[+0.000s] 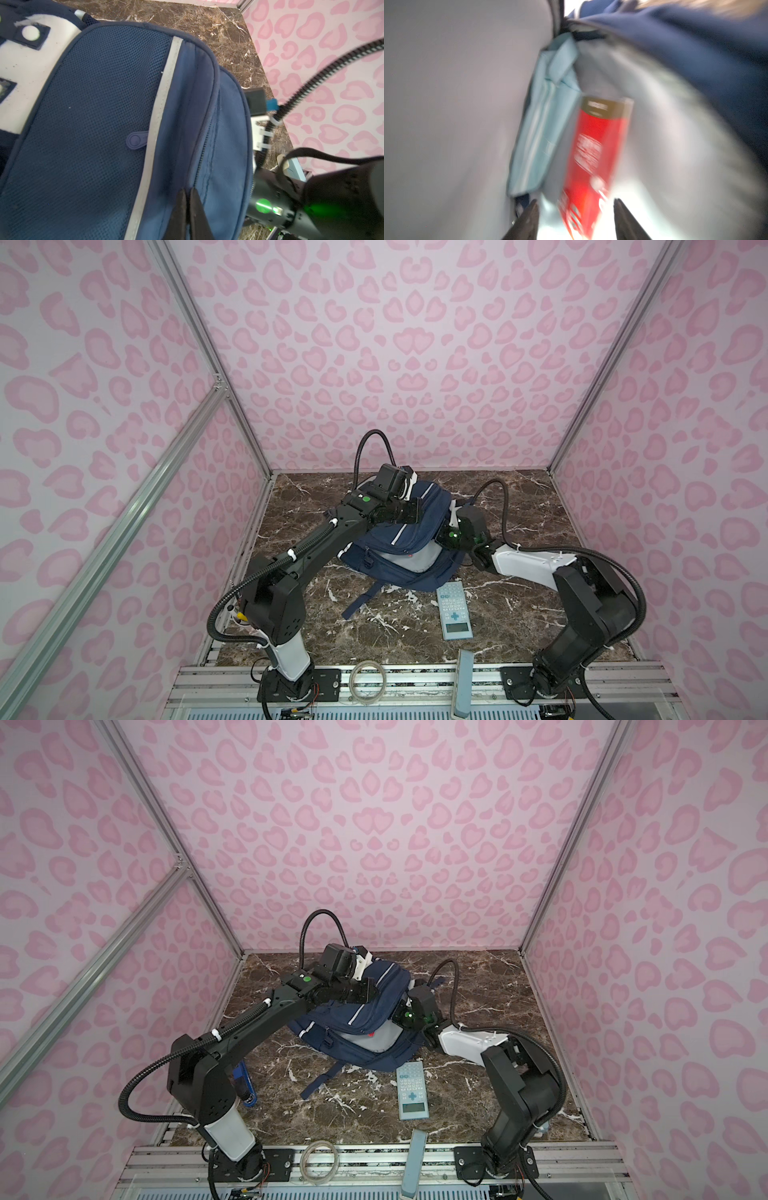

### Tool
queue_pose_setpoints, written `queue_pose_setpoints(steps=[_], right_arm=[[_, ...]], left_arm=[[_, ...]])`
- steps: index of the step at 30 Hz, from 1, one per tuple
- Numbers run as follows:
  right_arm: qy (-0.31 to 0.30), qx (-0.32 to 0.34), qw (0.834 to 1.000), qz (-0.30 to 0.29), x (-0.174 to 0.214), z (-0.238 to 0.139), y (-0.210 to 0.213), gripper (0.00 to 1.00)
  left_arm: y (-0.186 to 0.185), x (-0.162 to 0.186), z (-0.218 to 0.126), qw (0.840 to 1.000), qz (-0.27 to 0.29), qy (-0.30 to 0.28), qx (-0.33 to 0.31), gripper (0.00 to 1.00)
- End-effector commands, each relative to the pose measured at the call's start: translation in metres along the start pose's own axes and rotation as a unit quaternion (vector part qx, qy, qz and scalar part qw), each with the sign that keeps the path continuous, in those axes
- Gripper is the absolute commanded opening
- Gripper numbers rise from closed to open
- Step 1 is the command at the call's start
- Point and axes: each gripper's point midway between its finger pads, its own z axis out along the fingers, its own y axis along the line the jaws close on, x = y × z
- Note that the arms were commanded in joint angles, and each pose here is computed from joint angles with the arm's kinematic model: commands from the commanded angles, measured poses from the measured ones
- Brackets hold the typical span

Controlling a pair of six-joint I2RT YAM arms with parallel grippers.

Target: Pack the student bag

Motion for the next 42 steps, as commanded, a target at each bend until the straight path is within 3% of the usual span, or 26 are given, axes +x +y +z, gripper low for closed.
queue_pose_setpoints(steps=[1,7,9,11,12,14,17,18,22,29,32,36,39,42], right_arm=[[-0.002,0.041,0.999,-0.029,0.005,-0.032,-0.023,0.37],[-0.025,0.079,0.993,-0.086,0.008,-0.095,-0.023,0.25],[-0.025,0.075,0.992,-0.101,0.017,-0.107,-0.017,0.28],[-0.020,0.082,0.988,-0.131,0.031,-0.112,-0.012,0.49],[-0.018,0.089,0.985,-0.146,0.037,-0.114,-0.011,0.60],[-0.028,0.108,0.977,-0.180,0.048,-0.115,-0.008,0.75],[-0.029,0.090,0.974,-0.205,0.063,-0.107,0.005,0.82],[-0.027,0.082,0.974,-0.209,0.067,-0.103,0.010,0.98],[-0.010,0.065,0.967,-0.248,0.090,-0.080,0.037,0.98],[0.023,-0.006,0.961,-0.277,0.132,-0.019,0.092,0.55],[0.041,-0.027,0.956,-0.290,0.146,0.007,0.110,0.43],[0.058,-0.037,0.951,-0.300,0.155,0.040,0.123,0.36],[0.063,-0.027,0.952,-0.299,0.155,0.060,0.121,0.34],[0.064,-0.019,0.955,-0.290,0.150,0.077,0.115,0.31]], left_arm=[[0.014,-0.012,0.014,0.999,-0.025,-0.040,-0.022,0.03],[0.023,0.006,0.050,0.998,-0.055,-0.017,-0.009,0.03],[0.024,0.008,0.056,0.998,-0.066,-0.017,-0.005,0.19],[0.024,0.008,0.055,0.996,-0.085,-0.023,0.007,0.62],[0.023,0.007,0.052,0.995,-0.093,-0.029,0.019,0.71],[0.027,0.008,0.043,0.991,-0.124,-0.045,0.035,0.82],[0.038,0.007,0.019,0.983,-0.162,-0.079,0.042,0.97],[0.042,0.008,0.010,0.980,-0.173,-0.087,0.043,0.99],[0.063,0.023,-0.029,0.965,-0.220,-0.135,0.051,1.00],[0.153,0.062,-0.060,0.913,-0.341,-0.223,0.022,0.82],[0.168,0.058,-0.059,0.913,-0.329,-0.243,0.010,0.81],[0.170,0.042,-0.042,0.925,-0.297,-0.235,0.007,0.77],[0.175,0.046,-0.026,0.927,-0.307,-0.214,0.002,0.55],[0.176,0.056,-0.017,0.927,-0.321,-0.195,0.010,0.18]])
